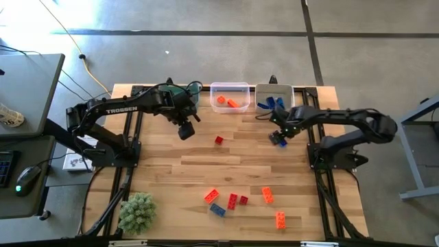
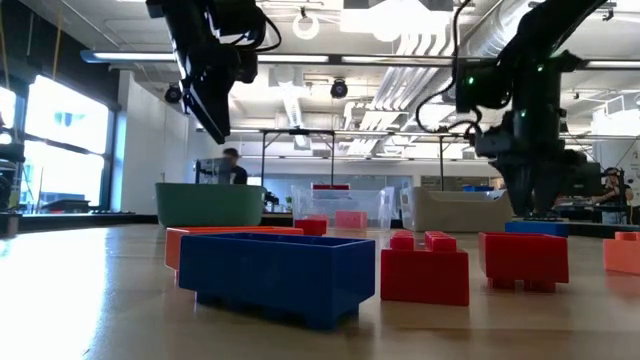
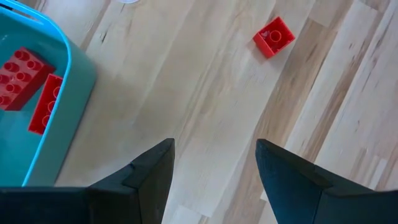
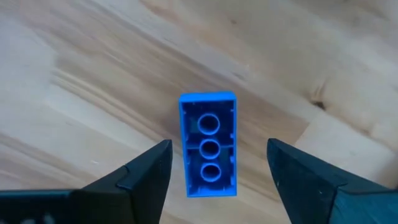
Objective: Sort & place blocks by color
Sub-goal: Put the blue game piece into the white bin
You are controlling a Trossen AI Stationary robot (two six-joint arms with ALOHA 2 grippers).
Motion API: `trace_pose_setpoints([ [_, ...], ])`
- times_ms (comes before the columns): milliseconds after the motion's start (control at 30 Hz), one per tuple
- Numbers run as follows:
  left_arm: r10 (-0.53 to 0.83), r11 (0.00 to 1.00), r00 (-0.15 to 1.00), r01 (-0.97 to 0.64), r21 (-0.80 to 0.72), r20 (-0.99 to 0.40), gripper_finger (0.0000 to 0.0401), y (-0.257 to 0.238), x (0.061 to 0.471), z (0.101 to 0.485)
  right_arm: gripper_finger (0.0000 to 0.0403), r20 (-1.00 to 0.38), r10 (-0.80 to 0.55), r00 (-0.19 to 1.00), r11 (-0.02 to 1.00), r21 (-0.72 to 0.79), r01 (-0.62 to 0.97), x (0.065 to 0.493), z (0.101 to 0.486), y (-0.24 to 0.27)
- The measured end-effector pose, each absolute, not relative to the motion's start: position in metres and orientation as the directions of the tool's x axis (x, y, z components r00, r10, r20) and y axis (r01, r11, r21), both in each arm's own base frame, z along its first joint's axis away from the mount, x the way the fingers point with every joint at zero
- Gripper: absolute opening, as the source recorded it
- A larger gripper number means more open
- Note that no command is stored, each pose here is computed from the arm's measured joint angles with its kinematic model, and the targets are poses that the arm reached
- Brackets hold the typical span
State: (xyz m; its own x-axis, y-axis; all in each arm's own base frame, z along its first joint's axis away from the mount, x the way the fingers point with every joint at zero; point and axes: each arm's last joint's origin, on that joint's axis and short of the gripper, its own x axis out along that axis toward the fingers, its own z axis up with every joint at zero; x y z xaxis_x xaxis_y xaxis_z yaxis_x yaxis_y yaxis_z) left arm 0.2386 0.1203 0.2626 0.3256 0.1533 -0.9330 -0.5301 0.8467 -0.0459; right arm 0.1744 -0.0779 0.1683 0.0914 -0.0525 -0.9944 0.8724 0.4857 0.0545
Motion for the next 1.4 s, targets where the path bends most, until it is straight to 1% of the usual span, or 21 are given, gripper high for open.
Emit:
trace_pose_setpoints([
  [100, 0.153, 0.847, 0.325, -0.53, -0.046, -0.933, 0.0213, 0.12, 0.239, 0.263, 0.0252, -0.999, -0.006, 0.045, 0.485, 0.037, 0.874, 0.178, 0.158, -0.079],
  [233, 0.153, 0.847, 0.326, -0.529, -0.046, -0.933, 0.0213, 0.12, 0.239, 0.263, 0.0252, -1.0, 0.023, -0.011, 0.485, 0.002, 0.875, 0.182, 0.145, -0.08],
  [333, 0.153, 0.854, 0.326, -0.518, -0.04, -0.933, 0.0213, 0.12, 0.239, 0.263, 0.0242, -0.998, 0.046, -0.035, 0.484, -0.008, 0.875, 0.185, 0.137, -0.081],
  [433, 0.154, 0.855, 0.325, -0.518, -0.039, -0.933, 0.0213, 0.121, 0.238, 0.263, 0.0208, -0.997, 0.074, -0.029, 0.478, 0.01, 0.878, 0.188, 0.133, -0.082],
  [600, 0.154, 0.857, 0.325, -0.513, -0.037, -0.933, 0.0213, 0.121, 0.238, 0.263, 0.011, -0.996, 0.086, -0.018, 0.454, 0.023, 0.891, 0.189, 0.133, -0.082],
  [800, 0.154, 0.858, 0.326, -0.512, -0.037, -0.933, 0.0213, 0.121, 0.238, 0.263, 0.0108, -0.996, 0.09, -0.01, 0.475, 0.034, 0.88, 0.192, 0.137, -0.083],
  [867, 0.155, 0.858, 0.326, -0.513, -0.037, -0.933, 0.0213, 0.121, 0.238, 0.263, 0.0108, -0.996, 0.087, 0.021, 0.478, 0.06, 0.876, 0.197, 0.144, -0.085],
  [933, 0.155, 0.858, 0.326, -0.512, -0.037, -0.932, 0.0213, 0.121, 0.238, 0.263, 0.0108, -0.994, 0.053, 0.098, 0.482, 0.111, 0.869, 0.206, 0.158, -0.089],
  [1033, 0.156, 0.858, 0.329, -0.512, -0.037, -0.931, 0.0213, 0.121, 0.239, 0.263, 0.0108, -0.989, 0.008, 0.15, 0.469, 0.137, 0.873, 0.213, 0.177, -0.093],
  [1133, 0.156, 0.858, 0.329, -0.512, -0.037, -0.931, 0.0213, 0.121, 0.239, 0.263, 0.0108, -0.969, -0.098, 0.229, 0.458, 0.16, 0.874, 0.224, 0.203, -0.103],
  [1233, 0.156, 0.86, 0.329, -0.508, -0.036, -0.931, 0.0213, 0.121, 0.239, 0.263, 0.0108, -0.949, -0.203, 0.241, 0.445, 0.13, 0.886, 0.227, 0.222, -0.118],
  [1300, 0.156, 0.865, 0.329, -0.501, -0.033, -0.931, 0.0213, 0.121, 0.239, 0.263, 0.0108, -0.916, -0.3, 0.266, 0.426, 0.121, 0.897, 0.23, 0.238, -0.132],
  [1400, 0.156, 0.867, 0.329, -0.497, -0.031, -0.931, 0.0213, 0.121, 0.239, 0.263, 0.0108, -0.871, -0.423, 0.251, 0.384, 0.078, 0.92, 0.226, 0.254, -0.153],
])
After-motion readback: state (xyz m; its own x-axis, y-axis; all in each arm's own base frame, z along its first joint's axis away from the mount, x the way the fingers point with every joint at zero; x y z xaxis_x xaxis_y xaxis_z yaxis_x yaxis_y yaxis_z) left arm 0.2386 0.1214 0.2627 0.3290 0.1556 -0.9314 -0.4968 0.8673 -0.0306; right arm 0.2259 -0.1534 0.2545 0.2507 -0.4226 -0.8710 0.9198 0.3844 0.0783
